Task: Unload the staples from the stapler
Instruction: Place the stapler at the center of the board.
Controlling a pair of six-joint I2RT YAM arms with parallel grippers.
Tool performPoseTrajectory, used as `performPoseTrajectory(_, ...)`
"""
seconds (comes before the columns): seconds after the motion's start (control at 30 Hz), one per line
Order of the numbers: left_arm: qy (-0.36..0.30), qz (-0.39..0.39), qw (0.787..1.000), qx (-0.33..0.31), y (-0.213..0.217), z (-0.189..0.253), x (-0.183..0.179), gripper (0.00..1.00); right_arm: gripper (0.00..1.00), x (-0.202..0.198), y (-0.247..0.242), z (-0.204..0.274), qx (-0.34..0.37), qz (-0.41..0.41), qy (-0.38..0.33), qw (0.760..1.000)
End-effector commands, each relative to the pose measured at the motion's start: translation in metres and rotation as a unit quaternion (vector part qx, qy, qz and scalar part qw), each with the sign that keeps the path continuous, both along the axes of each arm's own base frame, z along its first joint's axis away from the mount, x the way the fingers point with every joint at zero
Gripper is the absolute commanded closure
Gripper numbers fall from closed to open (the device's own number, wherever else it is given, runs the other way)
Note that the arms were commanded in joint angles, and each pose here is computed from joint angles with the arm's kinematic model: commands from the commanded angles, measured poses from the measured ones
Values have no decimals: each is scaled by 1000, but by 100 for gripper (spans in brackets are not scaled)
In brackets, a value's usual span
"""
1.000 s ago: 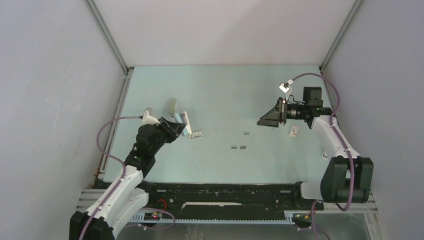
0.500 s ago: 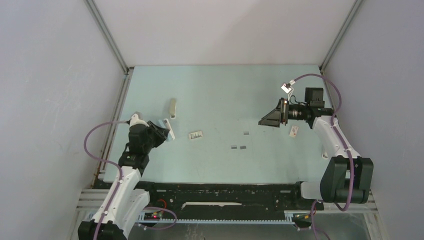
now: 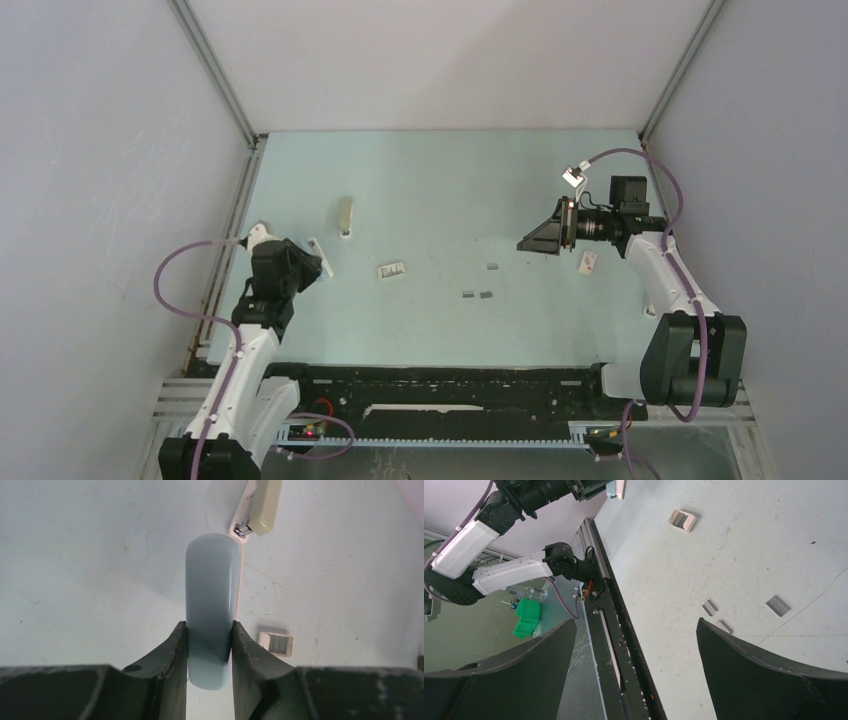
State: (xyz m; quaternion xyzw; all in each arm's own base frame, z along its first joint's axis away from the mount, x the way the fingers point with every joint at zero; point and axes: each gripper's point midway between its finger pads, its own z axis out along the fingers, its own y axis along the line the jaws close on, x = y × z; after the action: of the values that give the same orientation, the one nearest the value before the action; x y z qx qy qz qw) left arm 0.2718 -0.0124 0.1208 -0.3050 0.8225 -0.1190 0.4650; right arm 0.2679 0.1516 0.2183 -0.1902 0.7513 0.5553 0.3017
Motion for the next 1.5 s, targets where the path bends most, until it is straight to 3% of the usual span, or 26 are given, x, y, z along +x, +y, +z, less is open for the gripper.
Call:
performPoseTrajectory(0.0,-29,33,999,19,21,28,15,100,0,0,-2,7,-4,-2,-32,999)
performPoseTrajectory(0.43,29,89,995,20,49,17,39,100,0,-1,-3,7,-2,-3,-33,999)
performPoseTrajectory(0.8,151,100,982,60,70,-20,91,100,0,-1,-7,10,-4,-11,-40,999)
performPoseTrajectory(1.07,209,89,971,81,76,-53,107,93,0,1,-10,11,-1,-16,-39,999)
performPoseTrajectory(1.13,217,86,969,78,75,-60,107,90,0,1,-11,11,-1,-18,-38,999)
performPoseTrajectory(1.47,203,72,973,85,74,-51,109,48,0,3,-13,11,0,-20,-37,999)
